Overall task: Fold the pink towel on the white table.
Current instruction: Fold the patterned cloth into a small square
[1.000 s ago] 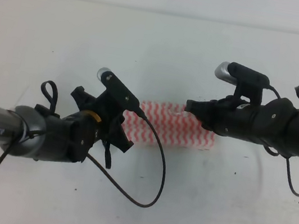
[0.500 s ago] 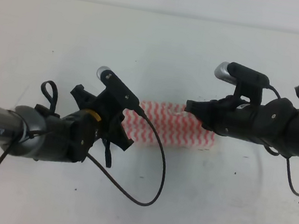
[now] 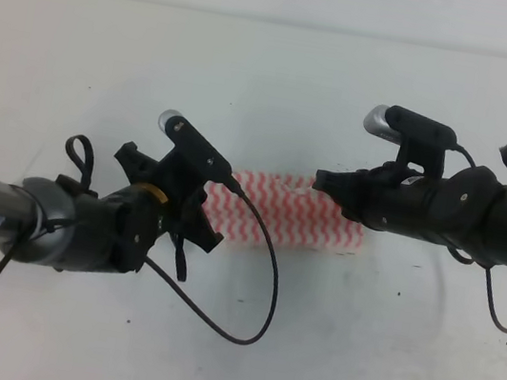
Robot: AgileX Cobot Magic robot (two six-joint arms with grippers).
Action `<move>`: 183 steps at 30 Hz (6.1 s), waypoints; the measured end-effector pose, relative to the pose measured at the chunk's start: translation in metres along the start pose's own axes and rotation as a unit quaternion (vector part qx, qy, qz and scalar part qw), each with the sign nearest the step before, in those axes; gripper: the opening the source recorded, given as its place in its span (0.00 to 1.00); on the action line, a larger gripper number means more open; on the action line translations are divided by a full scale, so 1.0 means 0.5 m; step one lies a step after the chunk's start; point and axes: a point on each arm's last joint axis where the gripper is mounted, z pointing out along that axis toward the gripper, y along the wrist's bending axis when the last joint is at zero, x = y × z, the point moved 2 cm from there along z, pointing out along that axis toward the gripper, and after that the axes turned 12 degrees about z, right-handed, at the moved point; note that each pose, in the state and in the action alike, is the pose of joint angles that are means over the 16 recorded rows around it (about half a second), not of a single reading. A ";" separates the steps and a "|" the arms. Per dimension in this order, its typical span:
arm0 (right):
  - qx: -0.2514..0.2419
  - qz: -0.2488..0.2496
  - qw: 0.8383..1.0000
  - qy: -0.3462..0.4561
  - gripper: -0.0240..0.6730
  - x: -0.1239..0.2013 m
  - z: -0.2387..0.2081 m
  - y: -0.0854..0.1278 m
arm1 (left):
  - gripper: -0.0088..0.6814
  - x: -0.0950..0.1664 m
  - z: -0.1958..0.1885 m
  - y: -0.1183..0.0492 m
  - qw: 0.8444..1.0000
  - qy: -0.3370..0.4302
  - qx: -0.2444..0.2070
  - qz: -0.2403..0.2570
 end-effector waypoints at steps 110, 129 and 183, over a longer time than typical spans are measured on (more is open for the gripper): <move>0.010 0.001 1.000 0.008 0.01 -0.015 0.030 -0.018 | 0.05 -0.039 0.019 0.040 0.997 -0.030 -0.057 -0.043; 0.011 0.000 1.000 0.009 0.01 -0.013 0.032 -0.020 | 0.04 -0.096 -0.045 0.055 0.993 -0.048 -0.008 -0.106; 0.012 0.001 1.000 0.009 0.01 -0.015 0.032 -0.021 | 0.01 0.012 -0.010 0.099 0.983 0.056 0.024 -0.174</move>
